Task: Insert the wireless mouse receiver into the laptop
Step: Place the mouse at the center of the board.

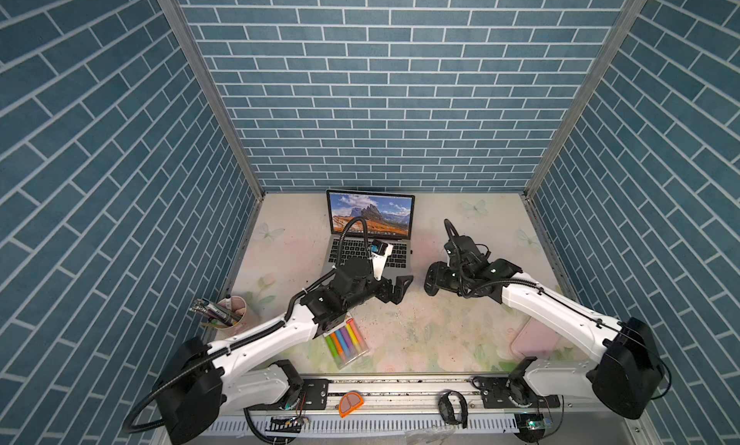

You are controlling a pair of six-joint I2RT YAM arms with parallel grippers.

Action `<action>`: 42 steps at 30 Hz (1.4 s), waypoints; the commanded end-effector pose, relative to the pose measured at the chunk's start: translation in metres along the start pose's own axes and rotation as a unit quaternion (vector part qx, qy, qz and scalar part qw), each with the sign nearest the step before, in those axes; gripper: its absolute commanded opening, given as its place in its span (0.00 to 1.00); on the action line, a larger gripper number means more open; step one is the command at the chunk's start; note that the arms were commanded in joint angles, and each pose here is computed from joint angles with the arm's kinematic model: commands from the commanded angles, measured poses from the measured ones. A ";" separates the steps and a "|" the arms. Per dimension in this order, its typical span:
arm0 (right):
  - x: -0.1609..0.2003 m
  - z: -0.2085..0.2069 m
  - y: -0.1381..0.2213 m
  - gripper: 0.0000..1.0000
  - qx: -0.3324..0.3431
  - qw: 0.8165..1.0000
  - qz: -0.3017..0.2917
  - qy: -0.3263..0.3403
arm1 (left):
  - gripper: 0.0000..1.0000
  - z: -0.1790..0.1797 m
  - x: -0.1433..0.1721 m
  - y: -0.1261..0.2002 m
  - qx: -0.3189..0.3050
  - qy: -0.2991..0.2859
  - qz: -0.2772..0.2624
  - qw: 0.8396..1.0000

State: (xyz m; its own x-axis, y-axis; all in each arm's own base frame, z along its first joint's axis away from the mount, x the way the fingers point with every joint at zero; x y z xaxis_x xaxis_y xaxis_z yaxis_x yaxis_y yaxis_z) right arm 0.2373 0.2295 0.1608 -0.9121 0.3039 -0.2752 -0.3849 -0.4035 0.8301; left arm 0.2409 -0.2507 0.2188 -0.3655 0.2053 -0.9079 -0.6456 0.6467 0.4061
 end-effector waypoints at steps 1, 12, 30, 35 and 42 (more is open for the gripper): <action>0.004 -0.002 -0.005 0.19 0.080 0.992 -0.014 0.093 | 0.99 0.061 0.037 0.030 -0.161 0.066 0.116 0.978; 0.050 0.023 -0.050 0.22 0.226 0.909 -0.015 0.350 | 0.99 0.134 0.092 0.076 -0.173 0.316 0.138 0.923; 0.083 0.008 -0.065 0.36 0.418 0.777 -0.020 0.470 | 0.99 0.143 0.114 0.074 -0.174 0.352 0.166 0.905; 0.092 0.003 -0.069 0.37 0.425 0.785 0.010 0.451 | 0.99 0.142 0.117 0.073 -0.171 0.353 0.170 0.904; 0.106 0.000 -0.077 0.46 0.427 0.790 0.054 0.437 | 0.99 0.142 0.118 0.075 -0.170 0.353 0.171 0.904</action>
State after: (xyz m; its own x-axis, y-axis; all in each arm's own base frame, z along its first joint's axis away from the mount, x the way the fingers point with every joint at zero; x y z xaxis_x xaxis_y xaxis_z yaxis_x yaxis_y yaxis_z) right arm 0.1796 0.2956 0.0718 -0.7991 -0.5826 -0.1486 -0.4513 0.4179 0.7884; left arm 0.2480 -0.0735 0.1299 -0.8356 -0.2432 -0.4926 -0.5490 0.3366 0.7650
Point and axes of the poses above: each gripper's point midway between its finger pads, its own y axis back along the fingers, its own z axis along the line the jaws close on, x = y × z, the point moved 3 cm from there along y, back along the fingers, and after that the axes turned 13 degrees about -y, right-handed, at the moved point
